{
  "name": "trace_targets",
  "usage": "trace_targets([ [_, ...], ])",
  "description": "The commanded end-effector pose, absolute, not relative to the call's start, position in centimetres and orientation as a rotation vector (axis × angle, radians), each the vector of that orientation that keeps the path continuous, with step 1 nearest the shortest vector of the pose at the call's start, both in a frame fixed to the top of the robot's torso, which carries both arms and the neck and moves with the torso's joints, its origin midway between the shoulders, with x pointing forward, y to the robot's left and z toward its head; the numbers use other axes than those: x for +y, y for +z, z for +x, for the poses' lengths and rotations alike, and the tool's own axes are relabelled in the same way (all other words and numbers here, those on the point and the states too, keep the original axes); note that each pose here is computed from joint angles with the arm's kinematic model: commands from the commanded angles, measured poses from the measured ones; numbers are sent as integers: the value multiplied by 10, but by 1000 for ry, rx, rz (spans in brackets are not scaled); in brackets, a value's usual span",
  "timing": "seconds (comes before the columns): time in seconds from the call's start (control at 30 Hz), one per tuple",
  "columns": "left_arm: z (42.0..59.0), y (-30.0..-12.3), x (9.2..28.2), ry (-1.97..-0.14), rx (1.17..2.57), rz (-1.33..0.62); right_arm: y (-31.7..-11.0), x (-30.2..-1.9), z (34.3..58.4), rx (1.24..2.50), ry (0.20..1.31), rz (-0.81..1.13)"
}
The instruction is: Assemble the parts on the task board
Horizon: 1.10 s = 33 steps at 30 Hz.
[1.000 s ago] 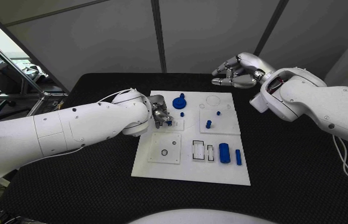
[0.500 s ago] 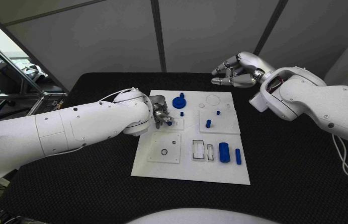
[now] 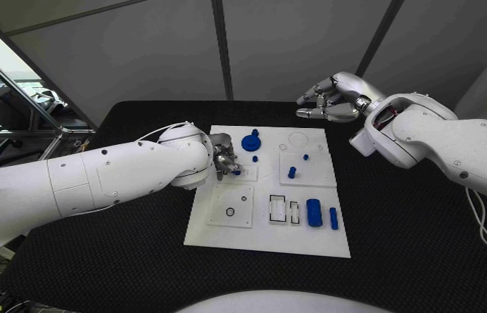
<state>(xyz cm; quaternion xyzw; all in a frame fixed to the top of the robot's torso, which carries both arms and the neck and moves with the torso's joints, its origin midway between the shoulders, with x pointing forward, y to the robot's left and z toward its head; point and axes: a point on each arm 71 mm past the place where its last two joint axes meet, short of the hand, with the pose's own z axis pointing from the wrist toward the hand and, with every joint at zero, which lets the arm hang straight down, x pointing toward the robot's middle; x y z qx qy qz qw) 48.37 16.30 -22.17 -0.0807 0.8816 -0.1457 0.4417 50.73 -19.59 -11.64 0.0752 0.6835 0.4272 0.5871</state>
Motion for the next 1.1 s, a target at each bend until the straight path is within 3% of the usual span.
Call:
trace_targets([
  [0.03,482,-225,162,-343,2217,-178,-115,-194,507,1589,1007,160],
  [1.1,486,-227,156,-346,2223,-180,-115,-193,507,1588,1009,159],
])
